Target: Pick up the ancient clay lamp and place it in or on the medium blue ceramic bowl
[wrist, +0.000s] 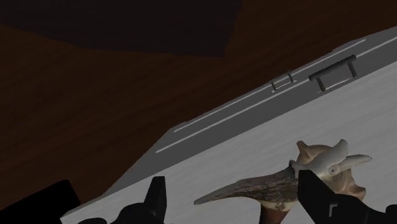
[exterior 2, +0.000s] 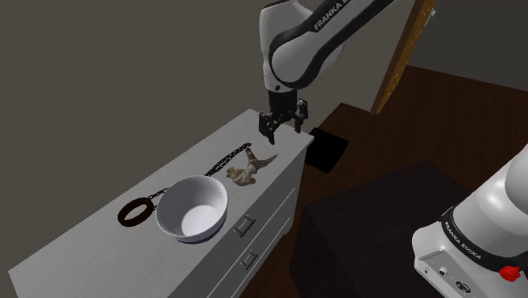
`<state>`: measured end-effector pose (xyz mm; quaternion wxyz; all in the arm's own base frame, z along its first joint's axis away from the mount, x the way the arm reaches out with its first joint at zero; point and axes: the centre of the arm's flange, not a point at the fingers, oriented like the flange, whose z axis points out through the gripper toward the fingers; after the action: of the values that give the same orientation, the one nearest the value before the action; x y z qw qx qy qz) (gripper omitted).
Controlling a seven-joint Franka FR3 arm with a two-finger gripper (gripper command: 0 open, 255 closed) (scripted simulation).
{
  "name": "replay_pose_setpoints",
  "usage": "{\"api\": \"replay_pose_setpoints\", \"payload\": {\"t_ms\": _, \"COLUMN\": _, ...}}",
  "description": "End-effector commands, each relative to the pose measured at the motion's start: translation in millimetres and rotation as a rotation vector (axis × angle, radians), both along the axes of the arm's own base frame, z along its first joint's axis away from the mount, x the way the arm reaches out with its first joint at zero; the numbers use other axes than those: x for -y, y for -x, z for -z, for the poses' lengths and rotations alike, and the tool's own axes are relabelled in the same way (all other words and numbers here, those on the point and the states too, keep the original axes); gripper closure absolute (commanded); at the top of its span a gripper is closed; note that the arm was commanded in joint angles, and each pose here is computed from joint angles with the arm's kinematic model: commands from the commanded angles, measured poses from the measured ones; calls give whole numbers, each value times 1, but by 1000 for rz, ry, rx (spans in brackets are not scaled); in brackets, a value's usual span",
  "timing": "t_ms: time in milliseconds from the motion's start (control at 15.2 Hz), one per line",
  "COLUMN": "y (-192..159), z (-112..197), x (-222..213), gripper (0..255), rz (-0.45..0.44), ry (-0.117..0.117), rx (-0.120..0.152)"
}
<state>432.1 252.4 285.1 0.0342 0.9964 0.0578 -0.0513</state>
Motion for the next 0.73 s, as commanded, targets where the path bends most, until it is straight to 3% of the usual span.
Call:
{"api": "replay_pose_setpoints", "payload": {"t_ms": 0, "y": -4, "z": 17, "x": -21, "gripper": 0, "rz": -2, "ry": 0, "rx": -1}}
{"api": "replay_pose_setpoints", "payload": {"t_ms": 660, "y": -42, "z": 108, "x": -110, "gripper": 0, "rz": -18, "ry": 6, "rx": -7}}
